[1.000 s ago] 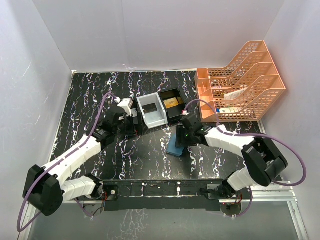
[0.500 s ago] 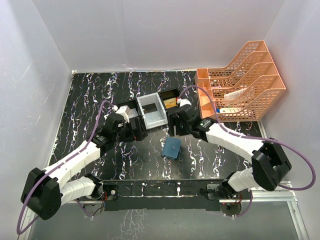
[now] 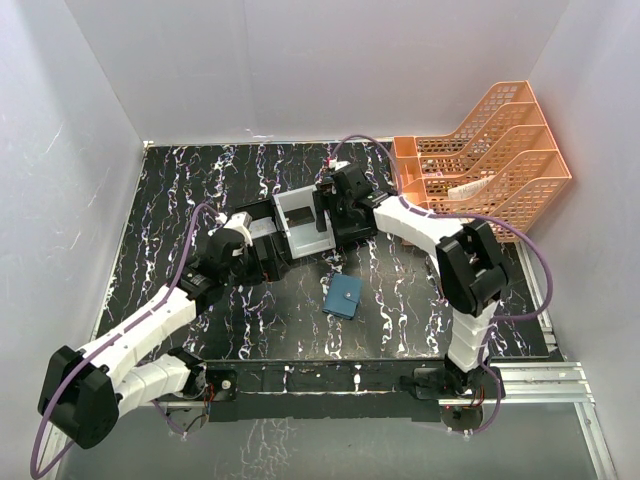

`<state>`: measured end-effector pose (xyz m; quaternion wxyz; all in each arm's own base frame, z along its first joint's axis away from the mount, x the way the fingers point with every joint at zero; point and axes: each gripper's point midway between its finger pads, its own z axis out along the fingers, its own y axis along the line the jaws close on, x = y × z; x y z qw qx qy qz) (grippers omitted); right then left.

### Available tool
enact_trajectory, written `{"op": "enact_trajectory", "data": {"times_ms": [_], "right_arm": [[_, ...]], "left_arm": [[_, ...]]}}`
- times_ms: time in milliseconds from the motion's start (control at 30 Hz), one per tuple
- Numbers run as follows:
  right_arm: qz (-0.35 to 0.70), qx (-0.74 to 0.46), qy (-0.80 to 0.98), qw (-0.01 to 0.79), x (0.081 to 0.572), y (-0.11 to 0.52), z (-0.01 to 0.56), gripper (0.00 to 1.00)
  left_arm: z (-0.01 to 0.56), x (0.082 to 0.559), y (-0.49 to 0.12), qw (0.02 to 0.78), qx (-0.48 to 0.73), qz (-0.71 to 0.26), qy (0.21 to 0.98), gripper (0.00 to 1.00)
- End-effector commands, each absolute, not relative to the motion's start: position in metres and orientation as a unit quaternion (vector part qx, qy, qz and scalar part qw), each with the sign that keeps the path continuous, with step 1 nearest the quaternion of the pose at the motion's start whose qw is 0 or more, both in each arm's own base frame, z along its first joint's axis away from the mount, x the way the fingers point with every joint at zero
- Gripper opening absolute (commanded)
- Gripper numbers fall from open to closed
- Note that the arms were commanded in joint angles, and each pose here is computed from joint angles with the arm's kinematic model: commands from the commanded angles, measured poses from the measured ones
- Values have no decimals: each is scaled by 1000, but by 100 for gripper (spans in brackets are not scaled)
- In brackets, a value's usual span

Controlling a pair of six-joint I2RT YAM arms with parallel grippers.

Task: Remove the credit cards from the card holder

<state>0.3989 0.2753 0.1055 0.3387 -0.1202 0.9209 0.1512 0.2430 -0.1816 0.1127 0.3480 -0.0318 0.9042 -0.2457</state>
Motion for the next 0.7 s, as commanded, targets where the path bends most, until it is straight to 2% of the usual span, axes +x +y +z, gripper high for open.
{"op": "enact_trajectory", "data": {"times_ms": [0, 267, 667], "right_arm": [[212, -160, 913, 310, 402, 295, 105, 80], [207, -180, 920, 280, 397, 296, 86, 80], [213, -152, 933, 248, 351, 273, 78, 78]], "left_arm": [[122, 241, -177, 355, -36, -243, 902, 98], [126, 241, -179, 348, -18, -238, 907, 99], [122, 240, -193, 332, -10, -269, 904, 99]]}}
